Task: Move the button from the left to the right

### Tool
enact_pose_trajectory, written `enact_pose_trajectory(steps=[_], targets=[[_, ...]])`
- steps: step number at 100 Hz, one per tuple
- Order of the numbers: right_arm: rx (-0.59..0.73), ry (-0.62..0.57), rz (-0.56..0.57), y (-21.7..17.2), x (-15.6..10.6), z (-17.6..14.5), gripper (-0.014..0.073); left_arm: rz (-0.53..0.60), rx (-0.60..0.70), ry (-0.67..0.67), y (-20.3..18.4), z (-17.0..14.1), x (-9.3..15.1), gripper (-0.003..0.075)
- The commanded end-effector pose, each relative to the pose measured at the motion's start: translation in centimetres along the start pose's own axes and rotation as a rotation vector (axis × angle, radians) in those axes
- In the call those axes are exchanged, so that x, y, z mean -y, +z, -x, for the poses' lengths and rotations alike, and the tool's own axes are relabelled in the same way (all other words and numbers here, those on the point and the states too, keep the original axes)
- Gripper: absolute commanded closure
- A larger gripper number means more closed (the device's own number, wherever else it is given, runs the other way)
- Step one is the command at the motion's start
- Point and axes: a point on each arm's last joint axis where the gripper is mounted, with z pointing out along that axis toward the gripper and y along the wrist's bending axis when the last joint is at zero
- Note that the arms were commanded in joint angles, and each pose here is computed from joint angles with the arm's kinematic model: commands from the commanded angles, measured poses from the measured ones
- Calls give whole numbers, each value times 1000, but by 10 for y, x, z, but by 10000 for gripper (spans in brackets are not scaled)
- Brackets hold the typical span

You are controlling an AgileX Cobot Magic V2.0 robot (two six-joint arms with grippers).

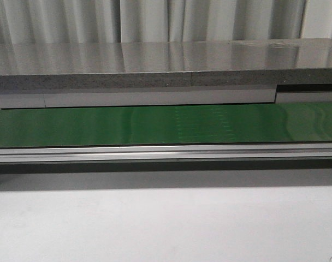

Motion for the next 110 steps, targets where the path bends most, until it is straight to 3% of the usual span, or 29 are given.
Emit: enact_pose_trajectory(steps=[1, 43, 69, 90, 110], targets=[[120, -9, 0, -3, 0, 14, 662, -9, 53, -6, -1, -11, 0, 741], [120, -9, 0, -3, 0, 14, 662, -9, 57, -6, -1, -9, 0, 741], [120, -9, 0, -3, 0, 14, 662, -11, 51, -34, -1, 20, 1, 741], [120, -9, 0, -3, 0, 14, 662, -8, -95, -33, 6, 62, 3, 741], [120, -9, 0, -3, 0, 14, 662, 2, -381, -23, 22, 99, 4, 741]])
